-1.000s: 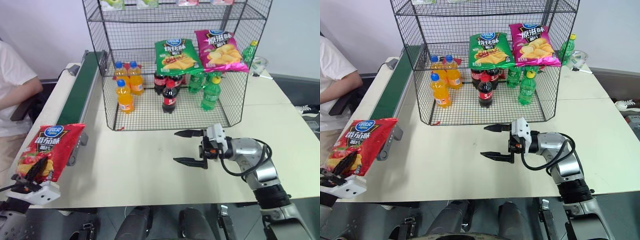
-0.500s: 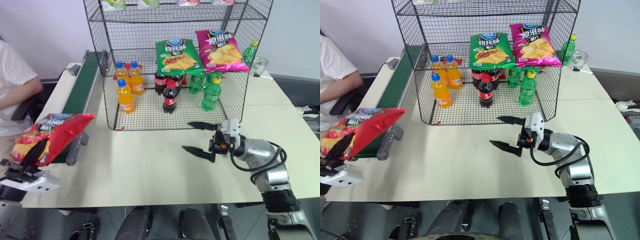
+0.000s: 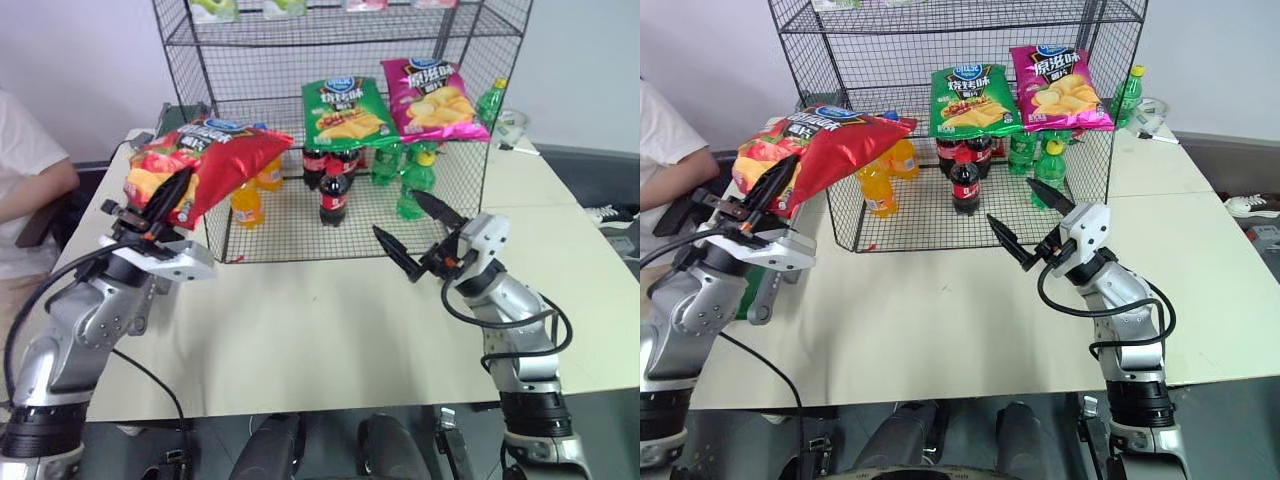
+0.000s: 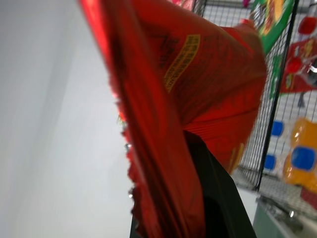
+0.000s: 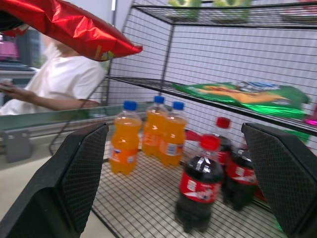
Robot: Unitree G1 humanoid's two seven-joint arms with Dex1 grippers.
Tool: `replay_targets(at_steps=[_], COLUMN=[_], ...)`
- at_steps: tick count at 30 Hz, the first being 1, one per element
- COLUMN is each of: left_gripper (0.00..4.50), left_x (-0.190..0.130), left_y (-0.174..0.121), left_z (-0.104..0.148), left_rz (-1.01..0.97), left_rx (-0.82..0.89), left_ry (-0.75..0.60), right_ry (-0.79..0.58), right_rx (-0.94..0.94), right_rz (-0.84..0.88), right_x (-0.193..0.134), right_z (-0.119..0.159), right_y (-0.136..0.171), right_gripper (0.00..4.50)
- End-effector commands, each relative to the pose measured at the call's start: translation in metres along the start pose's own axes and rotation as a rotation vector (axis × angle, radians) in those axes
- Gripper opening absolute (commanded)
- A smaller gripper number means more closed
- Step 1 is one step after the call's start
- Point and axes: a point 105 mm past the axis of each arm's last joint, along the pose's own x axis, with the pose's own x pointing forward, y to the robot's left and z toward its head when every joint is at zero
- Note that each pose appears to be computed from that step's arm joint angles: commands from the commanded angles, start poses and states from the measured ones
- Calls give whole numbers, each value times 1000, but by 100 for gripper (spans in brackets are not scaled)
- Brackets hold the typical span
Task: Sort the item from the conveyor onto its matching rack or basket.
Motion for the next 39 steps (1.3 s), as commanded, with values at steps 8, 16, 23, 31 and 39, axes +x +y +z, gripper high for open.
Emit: replay_targets(at_steps=[8,16,23,31,39], left_gripper=[8,8,8,8,230], left_x=[112,132,146,161,161], left_y=[-49,-71,-79,-89,-84], left_z=[-18,-52,-54,-41,-42], left_rz=[139,130,115,88,114], left_rx=[-20,2,-49,-219,-241], left_ry=[43,250,360,425,413], right_ry=[-36,-21,-9,-12,-1], right_rx=[-61,-69,-70,-61,-58], right_rz=[25,18,19,26,28], right_x=[11,8,8,12,9], right_z=[11,12,11,12,11], right_y=[10,8,8,9,10], right_gripper=[450,450,450,450,450])
